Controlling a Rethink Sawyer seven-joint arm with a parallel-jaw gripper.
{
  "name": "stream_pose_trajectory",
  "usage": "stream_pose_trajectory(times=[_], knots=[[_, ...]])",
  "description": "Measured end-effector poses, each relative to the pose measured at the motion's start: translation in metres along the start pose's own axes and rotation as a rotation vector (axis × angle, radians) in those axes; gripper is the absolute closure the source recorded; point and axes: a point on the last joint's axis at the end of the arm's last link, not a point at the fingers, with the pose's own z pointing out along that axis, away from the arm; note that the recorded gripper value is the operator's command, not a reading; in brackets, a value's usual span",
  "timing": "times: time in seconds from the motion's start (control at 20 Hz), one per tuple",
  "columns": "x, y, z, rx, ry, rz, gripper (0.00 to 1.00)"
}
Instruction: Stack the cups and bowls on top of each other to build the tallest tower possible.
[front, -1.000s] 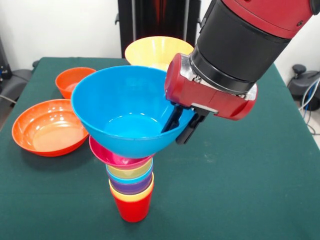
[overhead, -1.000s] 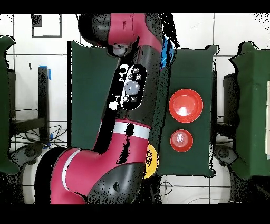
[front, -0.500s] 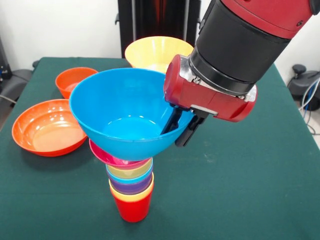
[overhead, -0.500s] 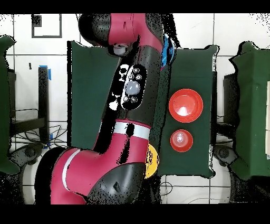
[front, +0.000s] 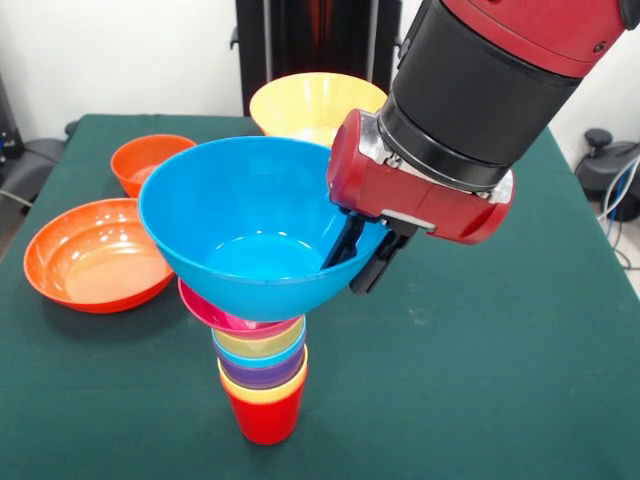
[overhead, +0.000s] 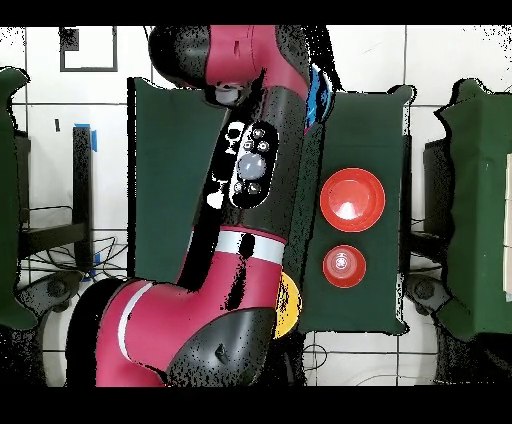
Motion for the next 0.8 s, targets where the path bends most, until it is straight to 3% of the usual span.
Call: stream_pose_trajectory(times=[0.8], knots=[[-0.0001,-0.0027,0.0011,0.000,0.001,0.003,1.00]])
